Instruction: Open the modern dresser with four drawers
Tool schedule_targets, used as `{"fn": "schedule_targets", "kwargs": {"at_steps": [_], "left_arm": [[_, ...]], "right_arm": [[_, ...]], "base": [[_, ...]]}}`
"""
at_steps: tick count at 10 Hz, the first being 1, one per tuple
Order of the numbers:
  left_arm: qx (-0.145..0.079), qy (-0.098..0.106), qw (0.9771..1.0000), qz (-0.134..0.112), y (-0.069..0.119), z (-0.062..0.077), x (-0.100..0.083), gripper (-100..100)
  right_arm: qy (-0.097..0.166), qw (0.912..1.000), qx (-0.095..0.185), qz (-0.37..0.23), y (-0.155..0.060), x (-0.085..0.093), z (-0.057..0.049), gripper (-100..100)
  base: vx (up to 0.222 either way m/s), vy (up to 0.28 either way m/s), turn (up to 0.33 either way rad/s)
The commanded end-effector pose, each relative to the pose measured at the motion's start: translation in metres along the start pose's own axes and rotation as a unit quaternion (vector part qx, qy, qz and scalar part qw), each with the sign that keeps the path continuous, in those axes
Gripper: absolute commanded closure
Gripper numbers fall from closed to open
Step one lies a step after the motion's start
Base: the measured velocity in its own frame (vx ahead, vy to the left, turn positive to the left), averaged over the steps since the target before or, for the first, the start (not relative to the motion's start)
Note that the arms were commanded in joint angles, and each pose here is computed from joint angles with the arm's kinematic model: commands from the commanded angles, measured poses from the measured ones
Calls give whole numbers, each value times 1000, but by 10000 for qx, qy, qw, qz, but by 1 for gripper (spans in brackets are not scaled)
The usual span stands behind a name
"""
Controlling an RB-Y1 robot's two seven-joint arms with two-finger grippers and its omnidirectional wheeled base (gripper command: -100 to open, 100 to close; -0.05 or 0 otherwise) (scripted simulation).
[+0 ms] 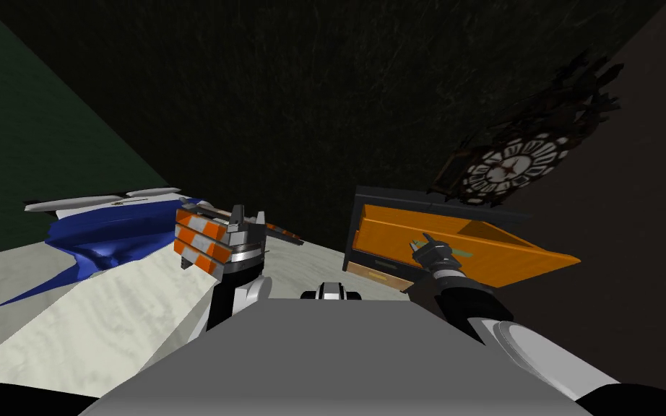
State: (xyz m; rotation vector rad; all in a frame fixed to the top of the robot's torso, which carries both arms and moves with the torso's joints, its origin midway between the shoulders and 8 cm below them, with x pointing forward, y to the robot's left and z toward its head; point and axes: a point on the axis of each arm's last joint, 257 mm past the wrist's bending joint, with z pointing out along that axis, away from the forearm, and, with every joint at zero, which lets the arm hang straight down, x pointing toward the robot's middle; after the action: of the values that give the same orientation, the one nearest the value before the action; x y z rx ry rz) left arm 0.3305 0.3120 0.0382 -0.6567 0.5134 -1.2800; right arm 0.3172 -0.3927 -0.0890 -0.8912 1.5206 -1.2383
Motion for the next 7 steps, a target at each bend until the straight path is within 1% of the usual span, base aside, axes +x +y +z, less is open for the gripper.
{"fn": "schedule_targets", "kwargs": {"at_steps": [1, 3, 4, 6, 7], "left_arm": [[0, 0, 10000, 1, 0, 0, 0, 0], [0, 0, 10000, 1, 0, 0, 0, 0], [0, 0, 10000, 1, 0, 0, 0, 0], [0, 0, 10000, 1, 0, 0, 0, 0], [0, 0, 10000, 1, 0, 0, 0, 0]], "right_arm": [[-41, 10000, -10, -2, -8, 1, 7, -100], [-115, 9999, -10, -24, -19, 0, 16, -100], [-106, 9999, -29, -5, -18, 0, 16, -100], [-194, 9998, -18, -29, -30, -3, 24, -100], [-181, 9998, -48, 0, -29, -2, 24, -100]], "base": [[20, 17, -28], [15, 15, -56], [0, 21, -22], [-9, 28, -66], [-13, 26, -30]]}}
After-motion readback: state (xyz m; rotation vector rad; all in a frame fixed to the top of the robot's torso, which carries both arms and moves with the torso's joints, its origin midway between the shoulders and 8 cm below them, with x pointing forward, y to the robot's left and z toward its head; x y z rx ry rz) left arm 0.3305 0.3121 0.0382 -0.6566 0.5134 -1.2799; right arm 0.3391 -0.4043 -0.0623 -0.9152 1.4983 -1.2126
